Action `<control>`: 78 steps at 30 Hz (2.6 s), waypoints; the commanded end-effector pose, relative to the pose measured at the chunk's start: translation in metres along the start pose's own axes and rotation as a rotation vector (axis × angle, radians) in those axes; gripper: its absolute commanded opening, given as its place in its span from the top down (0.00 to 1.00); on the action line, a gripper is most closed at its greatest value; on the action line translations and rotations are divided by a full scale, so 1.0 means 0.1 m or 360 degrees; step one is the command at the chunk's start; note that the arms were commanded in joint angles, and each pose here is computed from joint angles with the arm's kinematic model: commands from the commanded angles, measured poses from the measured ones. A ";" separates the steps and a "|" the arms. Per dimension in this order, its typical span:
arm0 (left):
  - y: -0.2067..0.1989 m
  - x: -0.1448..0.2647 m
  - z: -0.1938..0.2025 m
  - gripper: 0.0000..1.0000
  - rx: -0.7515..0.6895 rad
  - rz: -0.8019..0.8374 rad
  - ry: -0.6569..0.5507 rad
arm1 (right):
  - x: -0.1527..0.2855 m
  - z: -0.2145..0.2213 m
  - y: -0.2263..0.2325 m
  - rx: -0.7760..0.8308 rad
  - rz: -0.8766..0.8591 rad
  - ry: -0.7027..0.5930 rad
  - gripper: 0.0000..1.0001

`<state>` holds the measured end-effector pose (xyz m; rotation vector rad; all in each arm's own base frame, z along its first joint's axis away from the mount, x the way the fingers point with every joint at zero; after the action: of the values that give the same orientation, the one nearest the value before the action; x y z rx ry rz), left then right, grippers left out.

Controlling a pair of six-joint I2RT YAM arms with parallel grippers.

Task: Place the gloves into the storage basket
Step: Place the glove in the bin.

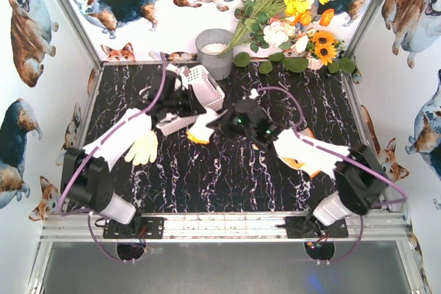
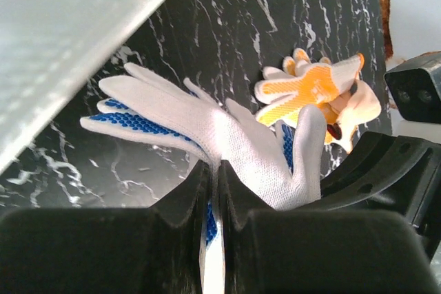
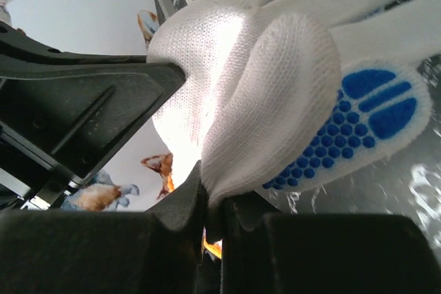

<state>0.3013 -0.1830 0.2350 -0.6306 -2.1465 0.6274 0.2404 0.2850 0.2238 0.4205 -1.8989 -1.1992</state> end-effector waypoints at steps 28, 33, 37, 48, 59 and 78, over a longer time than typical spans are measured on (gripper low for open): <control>0.48 -0.81 -1.60 1.00 -0.0219 0.0410 -0.0132 | -0.86 -1.18 0.88 0.0335 -0.0173 -0.0390 1.00; 0.52 -1.00 -1.71 1.00 -0.0228 0.0452 -0.0173 | -0.94 -1.32 0.81 0.0377 -0.0156 -0.0434 1.00; 0.54 -1.14 -1.74 1.00 -0.0233 0.0456 -0.0179 | -1.01 -1.41 0.77 0.0395 -0.0145 -0.0457 1.00; 0.78 -1.35 -1.62 1.00 -0.0199 0.0322 -0.0088 | -1.38 -1.23 0.54 0.0313 -0.0079 -0.0298 1.00; 1.19 -1.19 -1.52 1.00 -0.0254 0.0069 0.0049 | -1.73 -0.92 0.47 0.0243 -0.0053 -0.0156 1.00; 1.72 -1.10 -1.36 1.00 -0.0388 -0.0189 0.0233 | -2.28 -0.57 0.32 0.0126 0.0106 -0.0051 1.00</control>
<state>0.5023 -0.1002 0.1516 -0.6656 -2.0947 0.3372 0.4249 0.3988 0.1583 0.3721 -2.0096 -1.0700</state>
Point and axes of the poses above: each gripper's point midway between its finger pads, its own x axis back along the fingers, its own y axis along the line the jaws close on, z = x × y, the point moved 9 cm from there along x, back along the fingers
